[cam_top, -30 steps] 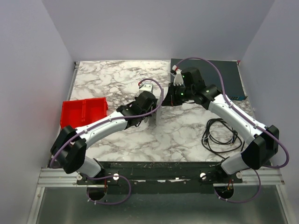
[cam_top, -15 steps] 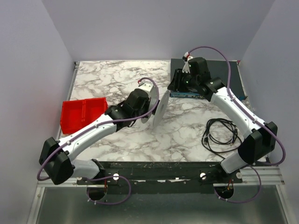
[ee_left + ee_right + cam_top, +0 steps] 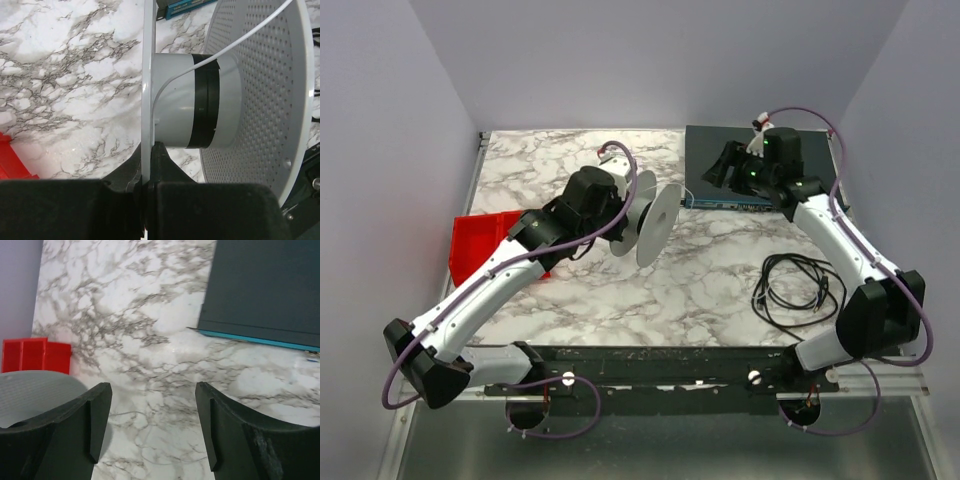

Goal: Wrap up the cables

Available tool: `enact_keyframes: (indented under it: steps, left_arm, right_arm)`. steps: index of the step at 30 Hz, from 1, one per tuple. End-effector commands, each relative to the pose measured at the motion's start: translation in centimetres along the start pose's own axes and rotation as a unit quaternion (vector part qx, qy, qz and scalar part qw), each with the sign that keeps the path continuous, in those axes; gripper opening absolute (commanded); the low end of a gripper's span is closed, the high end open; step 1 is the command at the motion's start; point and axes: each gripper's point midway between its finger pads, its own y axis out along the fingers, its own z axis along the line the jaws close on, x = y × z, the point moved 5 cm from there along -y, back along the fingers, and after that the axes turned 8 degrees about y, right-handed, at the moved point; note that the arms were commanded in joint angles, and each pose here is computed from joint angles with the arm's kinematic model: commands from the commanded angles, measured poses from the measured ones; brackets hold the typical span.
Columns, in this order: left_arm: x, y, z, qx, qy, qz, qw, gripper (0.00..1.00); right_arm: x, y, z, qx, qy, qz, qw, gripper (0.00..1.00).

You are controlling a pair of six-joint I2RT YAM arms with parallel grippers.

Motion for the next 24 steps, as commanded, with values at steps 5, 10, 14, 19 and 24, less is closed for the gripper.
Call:
enact_keyframes:
  steps: [5,10,14,19,24]
  left_arm:
    - [3.8,-4.7,0.9,-0.033,-0.033,-0.045,0.998,0.00]
    - [5.1,-6.2,1.4,-0.038,-0.048,-0.058,0.996,0.00]
    - [5.7,-6.7,1.4,-0.039,-0.054,-0.064,0.996,0.00]
    - [5.9,-6.7,1.3,-0.046,-0.060,-0.066,0.995,0.00]
    - [6.2,-6.7,1.2,-0.048,-0.062,-0.069,0.995,0.00]
  right_arm:
    - [-0.4,-1.9,-0.8,0.075,0.061,-0.064,0.993,0.79]
    - [-5.1,-0.5,-2.4,0.137,0.073,-0.029,0.988,0.78]
    - [-9.0,-0.2,-3.0,0.164,0.076,-0.002,0.983,0.76]
    - [-12.1,-1.1,-2.7,0.182,0.068,0.004,0.981,0.76]
    - [-13.8,-1.3,-2.0,0.192,0.057,0.011,0.980,0.77]
